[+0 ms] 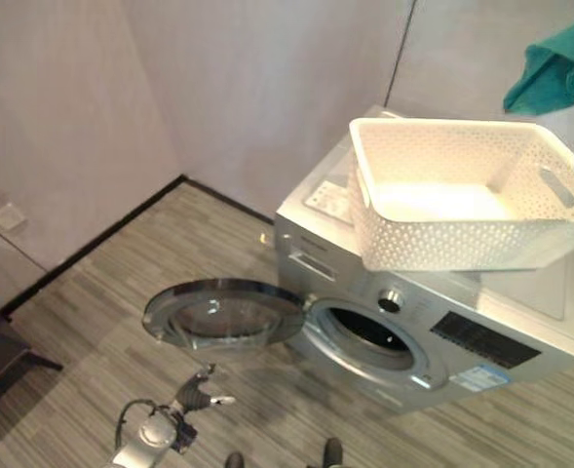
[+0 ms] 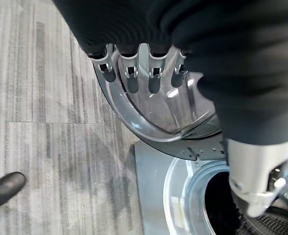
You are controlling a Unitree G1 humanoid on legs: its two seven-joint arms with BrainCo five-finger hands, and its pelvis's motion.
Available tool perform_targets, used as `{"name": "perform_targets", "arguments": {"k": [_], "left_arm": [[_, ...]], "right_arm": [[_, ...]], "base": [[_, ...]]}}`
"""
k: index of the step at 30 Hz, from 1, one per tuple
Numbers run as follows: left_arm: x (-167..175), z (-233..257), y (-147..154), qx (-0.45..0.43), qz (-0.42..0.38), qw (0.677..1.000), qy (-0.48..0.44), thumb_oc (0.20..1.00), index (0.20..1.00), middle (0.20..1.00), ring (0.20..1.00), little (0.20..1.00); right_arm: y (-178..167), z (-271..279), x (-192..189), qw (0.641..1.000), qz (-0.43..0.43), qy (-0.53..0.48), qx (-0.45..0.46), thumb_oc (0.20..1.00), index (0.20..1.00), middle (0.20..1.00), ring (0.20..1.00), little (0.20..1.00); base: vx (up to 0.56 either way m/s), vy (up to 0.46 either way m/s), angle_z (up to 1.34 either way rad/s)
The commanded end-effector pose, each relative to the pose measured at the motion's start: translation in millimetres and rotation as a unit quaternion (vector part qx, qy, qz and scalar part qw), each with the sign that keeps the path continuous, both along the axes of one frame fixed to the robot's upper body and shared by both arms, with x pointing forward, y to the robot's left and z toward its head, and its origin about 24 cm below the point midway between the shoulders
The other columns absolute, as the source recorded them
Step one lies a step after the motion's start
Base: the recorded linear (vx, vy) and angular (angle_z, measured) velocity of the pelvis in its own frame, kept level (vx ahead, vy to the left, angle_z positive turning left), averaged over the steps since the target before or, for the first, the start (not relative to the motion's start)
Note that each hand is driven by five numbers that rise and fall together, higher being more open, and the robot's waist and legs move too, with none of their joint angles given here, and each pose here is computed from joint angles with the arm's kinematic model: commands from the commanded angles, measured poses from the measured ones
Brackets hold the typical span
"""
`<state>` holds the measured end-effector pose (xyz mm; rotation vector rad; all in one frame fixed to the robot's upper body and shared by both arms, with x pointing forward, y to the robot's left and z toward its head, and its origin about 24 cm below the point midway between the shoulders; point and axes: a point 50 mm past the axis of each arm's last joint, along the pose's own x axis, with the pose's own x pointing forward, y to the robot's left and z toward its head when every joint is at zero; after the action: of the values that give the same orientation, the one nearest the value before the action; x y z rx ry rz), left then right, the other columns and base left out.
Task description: Grab the laundry basket,head to the washer,open it,put in the laundry and shut it.
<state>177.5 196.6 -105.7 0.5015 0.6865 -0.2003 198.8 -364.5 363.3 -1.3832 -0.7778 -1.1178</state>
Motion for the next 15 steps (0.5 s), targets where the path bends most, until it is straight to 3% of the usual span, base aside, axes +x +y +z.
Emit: {"name": "perform_targets", "arguments": {"k": [1, 8, 11, 15], "left_arm": [[14, 7, 10, 0.042, -0.022, 0.999, -0.02, 1.0, 1.0, 1.0, 1.0, 1.0], [12, 8, 12, 0.048, -0.032, 0.998, -0.021, 1.0, 1.0, 1.0, 1.0, 1.0], [9, 10, 22, 0.048, -0.01, 0.999, -0.023, 1.0, 1.0, 1.0, 1.0, 1.0], [9, 12, 24, 0.044, -0.003, 0.999, -0.026, 1.0, 1.0, 1.0, 1.0, 1.0]], "right_arm": [[-10, 8, -24, 0.998, -0.04, -0.058, -0.001, 0.2, 0.2, 0.2, 0.2, 0.2], [-29, -42, -47, 0.996, -0.065, -0.002, 0.059, 0.2, 0.2, 0.2, 0.2, 0.2], [-57, -80, -73, 0.98, -0.152, 0.059, 0.113, 0.2, 0.2, 0.2, 0.2, 0.2], [-72, -119, -96, 0.959, -0.2, 0.108, 0.169, 0.2, 0.2, 0.2, 0.2, 0.2]], "base": [[0.0, 0.0, 0.0], [0.0, -0.006, -0.05], [0.0, 0.009, -0.13], [-0.01, -0.006, -0.05]]}}
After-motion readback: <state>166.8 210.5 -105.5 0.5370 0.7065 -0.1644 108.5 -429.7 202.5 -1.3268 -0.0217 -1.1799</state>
